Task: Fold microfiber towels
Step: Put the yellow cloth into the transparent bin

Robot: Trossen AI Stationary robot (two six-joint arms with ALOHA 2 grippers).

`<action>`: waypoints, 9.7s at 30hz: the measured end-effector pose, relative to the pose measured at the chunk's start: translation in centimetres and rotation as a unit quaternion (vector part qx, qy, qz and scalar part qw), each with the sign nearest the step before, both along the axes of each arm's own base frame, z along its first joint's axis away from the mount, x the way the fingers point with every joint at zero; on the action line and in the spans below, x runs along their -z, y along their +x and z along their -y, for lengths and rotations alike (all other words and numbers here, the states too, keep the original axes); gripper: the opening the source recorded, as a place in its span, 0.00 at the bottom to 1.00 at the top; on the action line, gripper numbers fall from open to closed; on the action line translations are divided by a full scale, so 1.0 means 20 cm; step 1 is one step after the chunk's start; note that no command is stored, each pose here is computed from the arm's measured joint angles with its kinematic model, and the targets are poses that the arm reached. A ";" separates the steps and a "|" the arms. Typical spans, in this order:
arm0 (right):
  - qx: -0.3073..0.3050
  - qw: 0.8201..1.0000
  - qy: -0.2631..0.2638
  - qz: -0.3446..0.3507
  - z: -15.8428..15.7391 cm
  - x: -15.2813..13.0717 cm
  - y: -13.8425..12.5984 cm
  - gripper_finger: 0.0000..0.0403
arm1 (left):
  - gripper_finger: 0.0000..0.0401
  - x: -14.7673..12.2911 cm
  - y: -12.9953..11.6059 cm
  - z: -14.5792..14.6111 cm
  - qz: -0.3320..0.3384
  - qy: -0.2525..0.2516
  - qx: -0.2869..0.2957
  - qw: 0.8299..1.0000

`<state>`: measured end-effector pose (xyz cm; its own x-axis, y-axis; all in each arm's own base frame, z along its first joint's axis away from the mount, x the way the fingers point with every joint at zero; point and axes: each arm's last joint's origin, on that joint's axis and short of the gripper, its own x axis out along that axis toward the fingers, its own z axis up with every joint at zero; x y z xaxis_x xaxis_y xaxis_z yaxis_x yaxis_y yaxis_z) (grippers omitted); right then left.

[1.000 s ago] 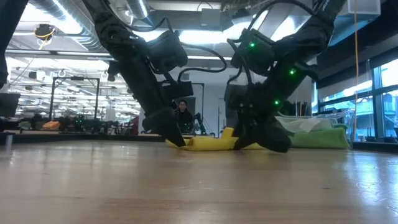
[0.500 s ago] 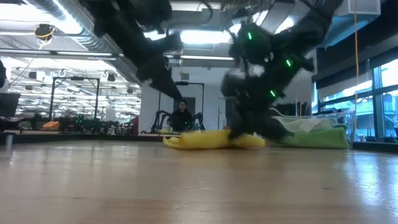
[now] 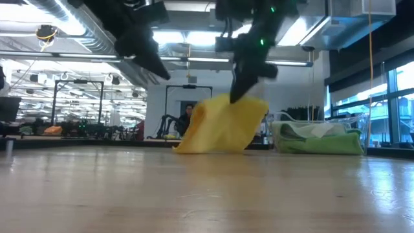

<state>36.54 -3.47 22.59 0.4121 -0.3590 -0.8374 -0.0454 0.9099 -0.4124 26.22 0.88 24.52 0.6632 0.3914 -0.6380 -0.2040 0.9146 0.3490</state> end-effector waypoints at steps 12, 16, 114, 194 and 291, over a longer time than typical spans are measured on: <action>0.146 0.986 0.065 -0.037 0.34 -0.53 -0.17 0.01 | 0.06 0.03 -0.06 0.11 -0.057 -0.013 0.027 0.998; 0.181 0.981 0.063 -0.032 0.43 -0.65 -0.27 0.01 | 0.06 0.03 -0.06 0.13 -0.056 -0.012 0.036 0.998; 0.297 0.950 0.069 0.073 0.75 -0.83 -0.75 0.03 | 0.54 -0.11 1.15 -0.81 0.326 0.091 -0.016 0.941; 0.343 0.935 -0.090 -0.021 0.60 -0.60 -1.07 0.01 | 0.00 -0.22 1.00 -1.06 0.268 0.190 0.126 0.936; 0.334 0.927 0.082 -0.147 0.50 -0.11 -1.23 0.46 | 0.28 0.23 1.31 -0.90 -0.022 0.168 0.252 0.953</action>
<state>11.89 -13.37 24.83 -0.1110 -0.3092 -0.9445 0.4636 0.8245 -0.3244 52.49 18.88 19.87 0.7963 0.2168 -0.5648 0.2534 0.7282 0.6368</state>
